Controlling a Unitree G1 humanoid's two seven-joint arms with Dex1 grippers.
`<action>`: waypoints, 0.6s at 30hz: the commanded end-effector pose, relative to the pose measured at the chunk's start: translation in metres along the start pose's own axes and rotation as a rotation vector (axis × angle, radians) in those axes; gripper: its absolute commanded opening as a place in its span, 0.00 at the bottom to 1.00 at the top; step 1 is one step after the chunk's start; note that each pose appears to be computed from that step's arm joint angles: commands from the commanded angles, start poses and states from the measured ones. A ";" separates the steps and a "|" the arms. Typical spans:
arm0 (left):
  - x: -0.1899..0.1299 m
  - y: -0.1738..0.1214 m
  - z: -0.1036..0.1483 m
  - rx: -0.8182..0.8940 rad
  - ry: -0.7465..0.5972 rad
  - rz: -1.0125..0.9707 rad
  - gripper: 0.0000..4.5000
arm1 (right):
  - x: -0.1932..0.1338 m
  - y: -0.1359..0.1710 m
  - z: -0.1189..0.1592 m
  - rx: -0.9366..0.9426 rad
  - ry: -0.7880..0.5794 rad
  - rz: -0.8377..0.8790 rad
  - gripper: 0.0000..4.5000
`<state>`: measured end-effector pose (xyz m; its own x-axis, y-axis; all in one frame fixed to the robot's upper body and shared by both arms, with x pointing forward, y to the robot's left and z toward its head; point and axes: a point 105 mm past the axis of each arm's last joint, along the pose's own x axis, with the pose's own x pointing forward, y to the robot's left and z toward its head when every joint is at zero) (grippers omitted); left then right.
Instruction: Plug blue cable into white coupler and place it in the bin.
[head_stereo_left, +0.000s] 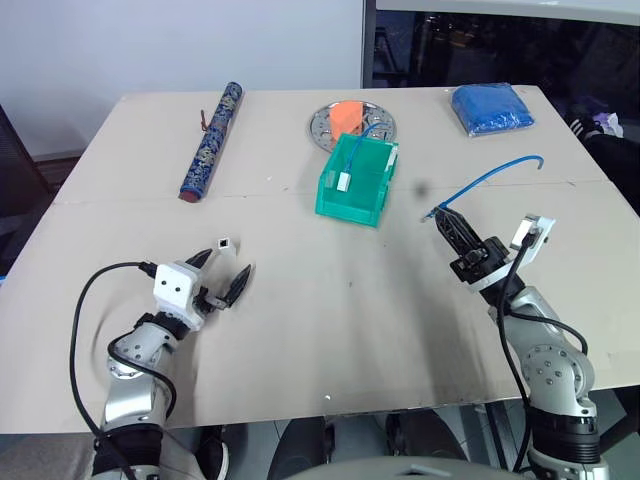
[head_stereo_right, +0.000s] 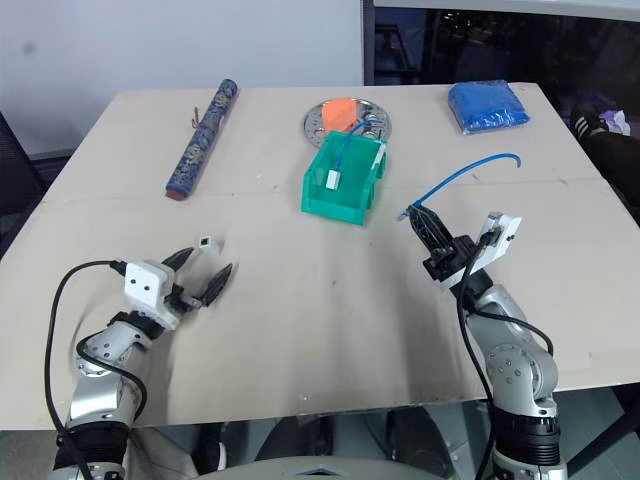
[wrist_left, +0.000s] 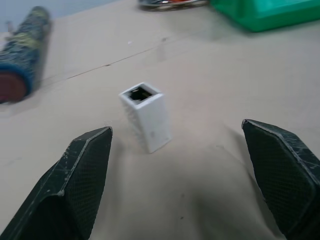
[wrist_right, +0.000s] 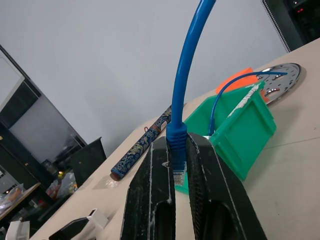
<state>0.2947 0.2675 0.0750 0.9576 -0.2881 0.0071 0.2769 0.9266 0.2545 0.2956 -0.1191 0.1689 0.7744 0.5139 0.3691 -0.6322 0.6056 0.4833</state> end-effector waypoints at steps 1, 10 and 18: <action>0.000 -0.003 -0.018 -0.049 0.085 0.075 0.94 | 0.005 0.007 0.012 -0.030 -0.027 0.043 0.00; 0.011 -0.008 -0.020 -0.165 0.118 0.203 0.94 | 0.004 0.008 0.011 -0.034 -0.024 0.041 0.00; 0.034 -0.010 -0.015 -0.172 0.125 0.214 0.83 | 0.005 0.009 0.009 -0.032 -0.022 0.045 0.00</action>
<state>0.3234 0.2550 0.0748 0.9974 -0.0716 -0.0119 0.0725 0.9922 0.1018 0.2968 -0.1183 0.1720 0.7671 0.5229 0.3717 -0.6412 0.6077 0.4685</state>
